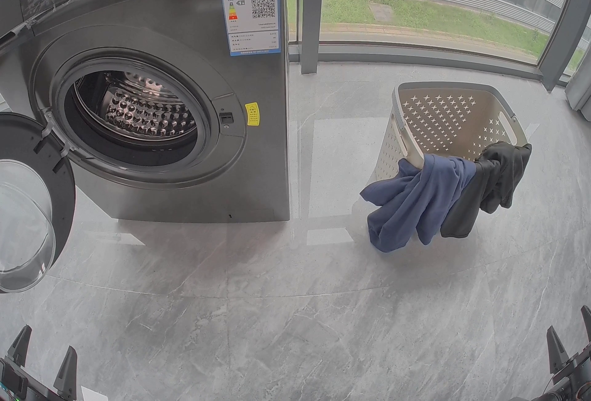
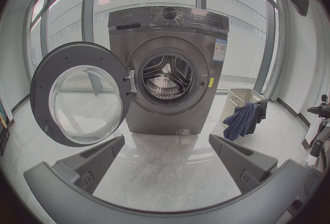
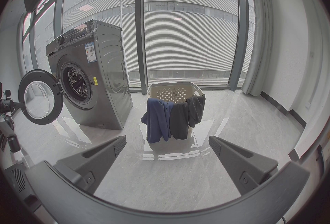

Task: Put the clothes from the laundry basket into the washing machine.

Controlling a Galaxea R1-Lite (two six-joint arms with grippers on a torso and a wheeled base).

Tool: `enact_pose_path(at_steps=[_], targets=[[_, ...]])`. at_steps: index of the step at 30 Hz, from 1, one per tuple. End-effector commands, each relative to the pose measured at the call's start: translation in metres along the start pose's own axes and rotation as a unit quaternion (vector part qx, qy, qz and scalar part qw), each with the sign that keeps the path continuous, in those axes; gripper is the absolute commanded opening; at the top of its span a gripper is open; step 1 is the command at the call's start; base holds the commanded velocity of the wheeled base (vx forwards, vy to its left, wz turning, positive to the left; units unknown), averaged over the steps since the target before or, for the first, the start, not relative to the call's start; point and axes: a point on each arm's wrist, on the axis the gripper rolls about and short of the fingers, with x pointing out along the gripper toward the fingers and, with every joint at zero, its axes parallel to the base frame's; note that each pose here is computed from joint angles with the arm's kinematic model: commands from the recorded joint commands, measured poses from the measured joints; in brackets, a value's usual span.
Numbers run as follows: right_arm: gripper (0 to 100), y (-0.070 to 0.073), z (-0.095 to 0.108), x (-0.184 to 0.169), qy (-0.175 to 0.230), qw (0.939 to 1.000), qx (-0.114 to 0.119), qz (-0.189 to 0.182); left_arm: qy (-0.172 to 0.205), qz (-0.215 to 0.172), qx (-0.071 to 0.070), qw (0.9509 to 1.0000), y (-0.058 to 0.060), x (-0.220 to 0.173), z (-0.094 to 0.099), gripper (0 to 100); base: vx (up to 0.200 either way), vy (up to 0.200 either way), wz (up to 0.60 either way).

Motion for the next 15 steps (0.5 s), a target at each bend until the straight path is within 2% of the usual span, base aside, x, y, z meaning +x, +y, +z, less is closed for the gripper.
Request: enact_pose_path(at_steps=[1,4,15], targets=[[100,0.0000,-0.0046,0.0007,0.005,1.0000,-0.001,0.000,0.002,0.000,-0.001,1.0000,0.0002,0.0003,-0.0047,100,0.000,0.000,0.00],[100,0.0000,-0.0046,0.0007,0.005,1.0000,-0.001,0.000,0.002,0.000,0.000,1.0000,0.0002,0.0003,-0.0047,100,0.000,0.000,0.00],[100,0.0000,-0.0046,0.0007,0.005,1.0000,-0.001,0.000,0.002,0.000,0.000,1.0000,0.0002,0.0003,-0.0047,100,0.000,-0.200,0.00]])
